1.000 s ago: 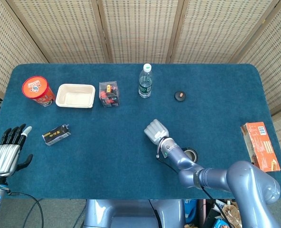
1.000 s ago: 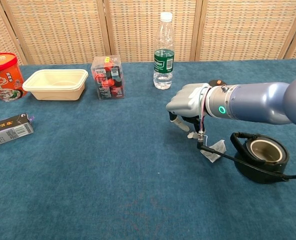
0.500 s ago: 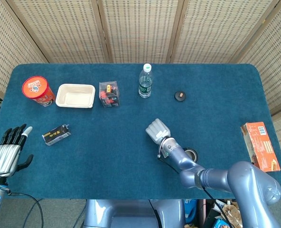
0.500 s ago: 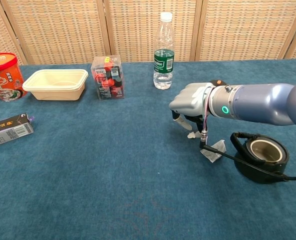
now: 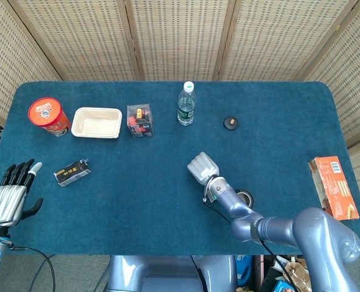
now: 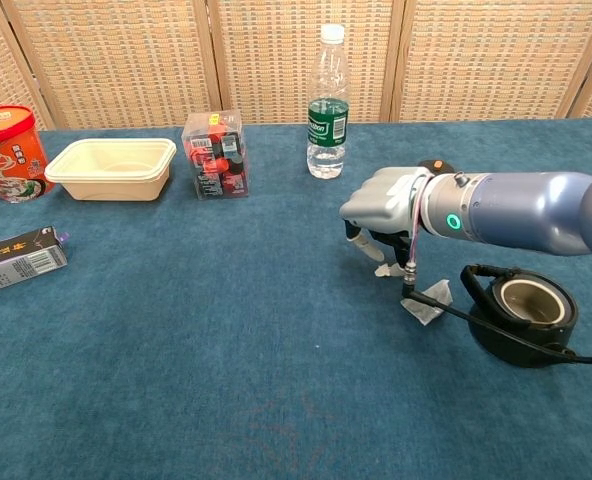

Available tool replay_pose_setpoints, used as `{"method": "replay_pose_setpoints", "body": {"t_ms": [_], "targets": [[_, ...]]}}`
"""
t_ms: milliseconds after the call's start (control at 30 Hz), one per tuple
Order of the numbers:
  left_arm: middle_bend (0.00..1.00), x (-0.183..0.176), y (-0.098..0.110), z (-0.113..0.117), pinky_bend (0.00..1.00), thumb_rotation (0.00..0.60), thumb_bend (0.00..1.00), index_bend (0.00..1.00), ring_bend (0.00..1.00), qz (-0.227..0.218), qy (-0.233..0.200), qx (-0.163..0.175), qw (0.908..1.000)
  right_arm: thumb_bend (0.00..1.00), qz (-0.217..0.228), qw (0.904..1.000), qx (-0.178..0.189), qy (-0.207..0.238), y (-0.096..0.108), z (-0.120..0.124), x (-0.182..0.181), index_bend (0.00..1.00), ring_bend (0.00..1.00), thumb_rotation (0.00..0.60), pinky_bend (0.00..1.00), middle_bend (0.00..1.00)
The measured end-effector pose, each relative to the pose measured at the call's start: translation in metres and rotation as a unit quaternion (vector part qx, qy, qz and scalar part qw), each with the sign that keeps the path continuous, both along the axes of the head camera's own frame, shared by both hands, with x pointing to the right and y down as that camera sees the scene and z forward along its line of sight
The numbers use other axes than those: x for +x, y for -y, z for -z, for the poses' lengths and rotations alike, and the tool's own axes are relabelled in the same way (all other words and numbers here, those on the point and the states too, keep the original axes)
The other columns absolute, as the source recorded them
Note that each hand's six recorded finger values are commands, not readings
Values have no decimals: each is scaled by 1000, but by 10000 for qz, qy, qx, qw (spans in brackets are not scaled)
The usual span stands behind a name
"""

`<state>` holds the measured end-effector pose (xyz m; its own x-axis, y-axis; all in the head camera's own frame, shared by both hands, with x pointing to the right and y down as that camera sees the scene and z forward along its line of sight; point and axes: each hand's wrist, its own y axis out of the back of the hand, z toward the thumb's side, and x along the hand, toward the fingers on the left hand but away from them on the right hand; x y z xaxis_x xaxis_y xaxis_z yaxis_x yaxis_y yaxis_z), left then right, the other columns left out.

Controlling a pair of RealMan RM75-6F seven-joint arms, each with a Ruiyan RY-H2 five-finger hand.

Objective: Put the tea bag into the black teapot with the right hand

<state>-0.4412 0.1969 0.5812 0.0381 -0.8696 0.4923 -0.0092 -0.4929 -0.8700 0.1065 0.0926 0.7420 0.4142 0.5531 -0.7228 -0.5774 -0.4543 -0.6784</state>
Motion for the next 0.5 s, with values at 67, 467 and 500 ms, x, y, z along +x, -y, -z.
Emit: {"method": "replay_pose_setpoints", "body": {"t_ms": [67,467,500], "targets": [[0,0,0,0,0,600,373,0,0,-3,0,-4,10000,432,-10,10000,-4,2,0,0,0,572,918,600,1000,876],[0,-1,0,-1,0,600,373,0,0,6,10,-30,10000,431,-21,10000,14,-25,-1,-3,2,539,918,600,1000,880],[0,0,0,-1,0,600,373,0,0,2,6,-28,10000,431,-29,10000,14,-21,-1,-3,2,539,917,600,1000,880]]}}
